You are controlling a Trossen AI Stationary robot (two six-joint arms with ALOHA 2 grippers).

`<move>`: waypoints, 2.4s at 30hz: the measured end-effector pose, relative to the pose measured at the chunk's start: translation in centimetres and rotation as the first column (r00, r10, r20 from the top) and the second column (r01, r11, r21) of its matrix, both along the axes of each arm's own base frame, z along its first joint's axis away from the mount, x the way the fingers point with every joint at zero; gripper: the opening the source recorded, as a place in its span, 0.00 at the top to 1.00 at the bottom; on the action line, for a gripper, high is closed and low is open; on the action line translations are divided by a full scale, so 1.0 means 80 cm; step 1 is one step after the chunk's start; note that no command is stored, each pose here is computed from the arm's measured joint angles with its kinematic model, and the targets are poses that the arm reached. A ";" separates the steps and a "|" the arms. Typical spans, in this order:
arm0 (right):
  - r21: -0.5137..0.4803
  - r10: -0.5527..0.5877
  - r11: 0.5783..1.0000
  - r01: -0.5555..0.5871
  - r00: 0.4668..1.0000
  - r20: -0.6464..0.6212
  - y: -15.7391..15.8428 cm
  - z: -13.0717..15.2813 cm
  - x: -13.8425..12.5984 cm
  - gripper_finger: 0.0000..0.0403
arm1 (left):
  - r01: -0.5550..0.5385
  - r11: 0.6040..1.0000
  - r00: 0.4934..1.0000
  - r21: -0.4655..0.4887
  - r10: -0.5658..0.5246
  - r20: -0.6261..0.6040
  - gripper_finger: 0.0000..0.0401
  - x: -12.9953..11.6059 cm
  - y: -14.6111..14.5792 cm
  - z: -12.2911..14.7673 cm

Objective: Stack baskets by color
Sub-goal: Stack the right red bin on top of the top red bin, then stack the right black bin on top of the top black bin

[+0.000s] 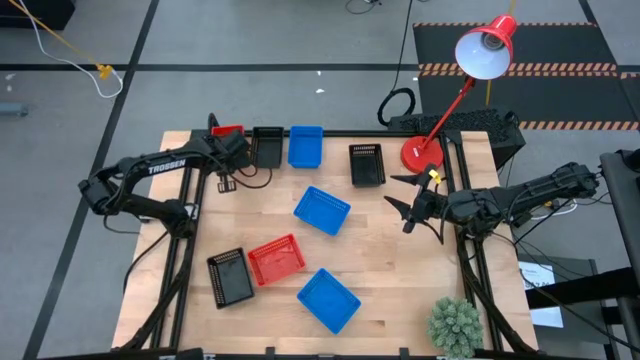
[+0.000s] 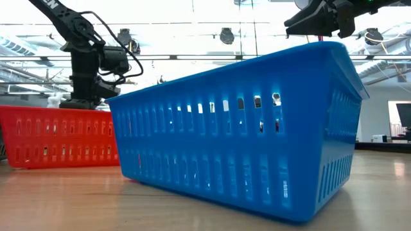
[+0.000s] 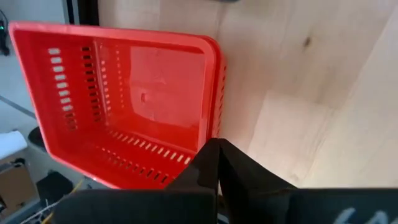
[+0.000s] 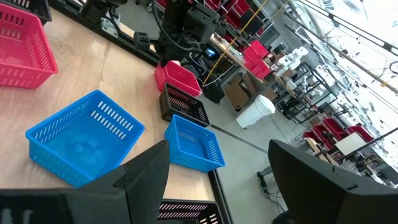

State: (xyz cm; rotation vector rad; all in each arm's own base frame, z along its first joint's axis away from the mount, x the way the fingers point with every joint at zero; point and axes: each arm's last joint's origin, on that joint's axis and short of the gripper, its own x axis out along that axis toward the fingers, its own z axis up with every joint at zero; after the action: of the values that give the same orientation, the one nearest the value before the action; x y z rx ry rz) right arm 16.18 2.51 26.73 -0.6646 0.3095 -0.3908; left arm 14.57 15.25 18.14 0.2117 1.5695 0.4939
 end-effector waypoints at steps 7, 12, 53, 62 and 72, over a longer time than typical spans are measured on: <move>0.006 -0.001 1.000 0.001 1.000 0.001 0.000 0.000 0.000 0.34 | -0.034 0.999 0.997 0.027 0.036 -0.063 0.98 -0.005 -0.002 0.000; 0.027 -0.019 0.999 0.019 1.000 0.004 -0.002 -0.002 0.002 0.34 | -0.058 0.997 0.998 0.053 0.059 -0.019 0.98 -0.002 -0.009 0.007; 0.459 0.040 0.828 0.321 0.783 -0.620 -0.159 -0.098 0.095 0.48 | 0.058 0.997 0.671 0.049 -0.076 0.737 0.85 0.034 -0.106 0.098; 0.428 0.049 0.833 0.350 0.724 -0.688 -0.170 -0.103 0.080 0.57 | 0.067 0.995 0.644 0.075 -0.101 0.758 0.75 0.038 -0.106 0.102; 0.408 0.058 0.853 0.325 0.719 -0.693 -0.170 -0.115 0.075 0.71 | 0.094 0.991 0.631 0.091 -0.130 0.765 0.74 0.041 -0.110 0.103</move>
State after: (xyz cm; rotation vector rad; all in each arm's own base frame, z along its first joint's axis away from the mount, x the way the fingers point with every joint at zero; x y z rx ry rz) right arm 22.18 -11.09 17.49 -0.2277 1.1541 -0.1695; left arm 17.85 6.46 26.41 0.1017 0.6839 0.4348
